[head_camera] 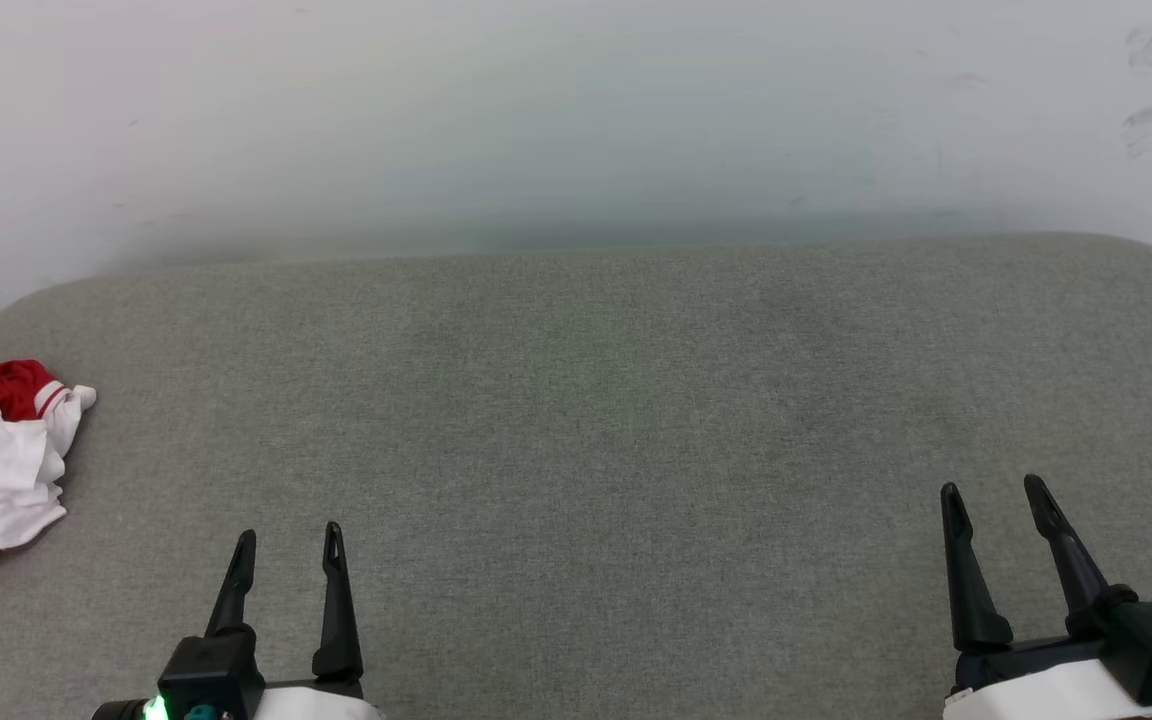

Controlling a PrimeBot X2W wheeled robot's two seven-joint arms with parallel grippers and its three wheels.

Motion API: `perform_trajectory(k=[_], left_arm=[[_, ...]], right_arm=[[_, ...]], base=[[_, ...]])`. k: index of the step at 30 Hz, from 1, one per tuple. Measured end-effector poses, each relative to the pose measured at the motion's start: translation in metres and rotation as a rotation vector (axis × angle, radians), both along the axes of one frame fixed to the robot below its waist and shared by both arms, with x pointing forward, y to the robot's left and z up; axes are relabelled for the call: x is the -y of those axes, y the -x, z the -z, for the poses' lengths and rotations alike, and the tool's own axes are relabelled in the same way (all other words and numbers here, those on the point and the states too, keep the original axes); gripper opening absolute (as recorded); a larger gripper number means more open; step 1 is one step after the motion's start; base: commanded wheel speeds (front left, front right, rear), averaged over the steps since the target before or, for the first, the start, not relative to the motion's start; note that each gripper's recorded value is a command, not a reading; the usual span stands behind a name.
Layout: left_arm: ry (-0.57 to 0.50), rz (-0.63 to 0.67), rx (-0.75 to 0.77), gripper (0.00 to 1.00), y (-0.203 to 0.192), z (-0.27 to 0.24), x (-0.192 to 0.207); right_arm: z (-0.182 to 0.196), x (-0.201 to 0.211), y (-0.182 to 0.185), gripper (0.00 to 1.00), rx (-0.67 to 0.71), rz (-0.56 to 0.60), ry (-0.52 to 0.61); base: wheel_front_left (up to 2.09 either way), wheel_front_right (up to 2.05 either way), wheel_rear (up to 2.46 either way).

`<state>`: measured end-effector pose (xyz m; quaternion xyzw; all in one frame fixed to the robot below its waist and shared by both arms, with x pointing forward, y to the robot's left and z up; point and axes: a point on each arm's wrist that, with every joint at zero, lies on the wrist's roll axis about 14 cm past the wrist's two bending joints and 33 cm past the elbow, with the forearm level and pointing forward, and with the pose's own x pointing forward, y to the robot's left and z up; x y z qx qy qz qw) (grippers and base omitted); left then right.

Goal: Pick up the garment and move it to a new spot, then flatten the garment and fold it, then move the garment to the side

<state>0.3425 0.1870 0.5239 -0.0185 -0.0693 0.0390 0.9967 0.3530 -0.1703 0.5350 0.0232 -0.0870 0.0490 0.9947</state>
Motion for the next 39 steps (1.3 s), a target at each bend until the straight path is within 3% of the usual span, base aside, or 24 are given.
perform_trajectory(k=[20,39], left_arm=[[0.011,-0.022,-0.013,1.0,0.002,0.004,-0.008],[0.012,-0.284,-0.008,1.0,0.054,0.003,-0.085]], right_arm=[[0.003,-0.006,-0.003,1.0,-0.011,-0.02,-0.009],[0.002,-0.077,-0.023,1.0,-0.007,-0.234,0.007]], base=[[0.0,0.0,0.0],[0.0,0.0,0.0]])
